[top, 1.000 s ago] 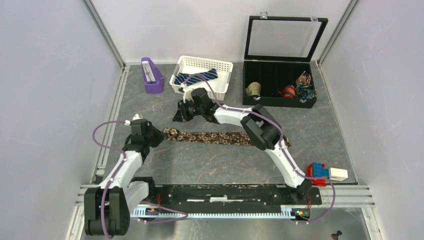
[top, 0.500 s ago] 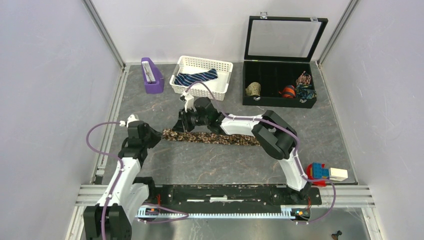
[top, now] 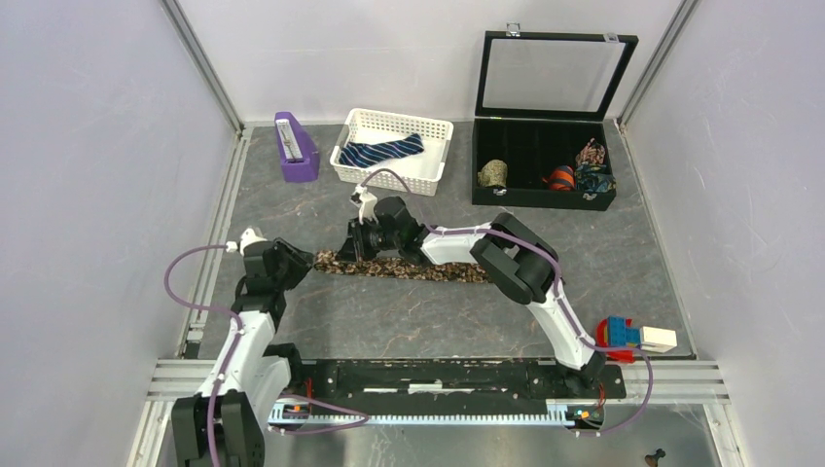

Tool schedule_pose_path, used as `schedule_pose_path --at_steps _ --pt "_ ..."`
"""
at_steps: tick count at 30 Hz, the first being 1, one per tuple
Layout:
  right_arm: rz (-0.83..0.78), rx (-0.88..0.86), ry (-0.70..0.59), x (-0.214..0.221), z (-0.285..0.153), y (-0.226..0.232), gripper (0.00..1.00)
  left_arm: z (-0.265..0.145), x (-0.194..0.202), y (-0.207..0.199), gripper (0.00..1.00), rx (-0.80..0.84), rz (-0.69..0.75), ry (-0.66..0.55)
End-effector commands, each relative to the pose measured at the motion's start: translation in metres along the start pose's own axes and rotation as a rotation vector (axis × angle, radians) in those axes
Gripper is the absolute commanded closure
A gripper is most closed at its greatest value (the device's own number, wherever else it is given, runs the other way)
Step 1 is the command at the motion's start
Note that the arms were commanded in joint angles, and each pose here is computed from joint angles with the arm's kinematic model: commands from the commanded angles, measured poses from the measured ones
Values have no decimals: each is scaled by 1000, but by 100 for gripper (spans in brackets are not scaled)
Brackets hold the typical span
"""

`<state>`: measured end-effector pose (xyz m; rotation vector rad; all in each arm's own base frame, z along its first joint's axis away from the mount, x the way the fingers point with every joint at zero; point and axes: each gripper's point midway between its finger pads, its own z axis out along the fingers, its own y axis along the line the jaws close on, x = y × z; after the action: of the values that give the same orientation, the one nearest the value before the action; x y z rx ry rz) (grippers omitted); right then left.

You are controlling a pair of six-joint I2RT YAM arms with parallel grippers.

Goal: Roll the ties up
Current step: Roll the tie at the center of the board.

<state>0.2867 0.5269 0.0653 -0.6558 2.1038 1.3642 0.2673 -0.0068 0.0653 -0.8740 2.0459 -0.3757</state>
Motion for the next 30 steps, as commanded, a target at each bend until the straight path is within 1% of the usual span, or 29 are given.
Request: schedule_pose_path --at_steps 1,9,16,22,26,30 --pt "-12 -23 -37 -12 8 3 79 4 -10 -16 46 127 23 -45" --pt "-9 -20 -21 -3 8 -2 80 8 -5 -17 46 182 -36 -43" --pt "-12 9 -2 8 9 -15 80 16 2 -11 48 208 -108 -24" --pt "-7 21 8 14 10 -21 80 22 4 -14 48 249 -91 -28" --pt "-1 25 15 20 10 -25 80 22 2 -13 47 242 -82 -33" --pt "3 28 20 23 11 -27 80 24 2 -8 48 212 -87 -36"
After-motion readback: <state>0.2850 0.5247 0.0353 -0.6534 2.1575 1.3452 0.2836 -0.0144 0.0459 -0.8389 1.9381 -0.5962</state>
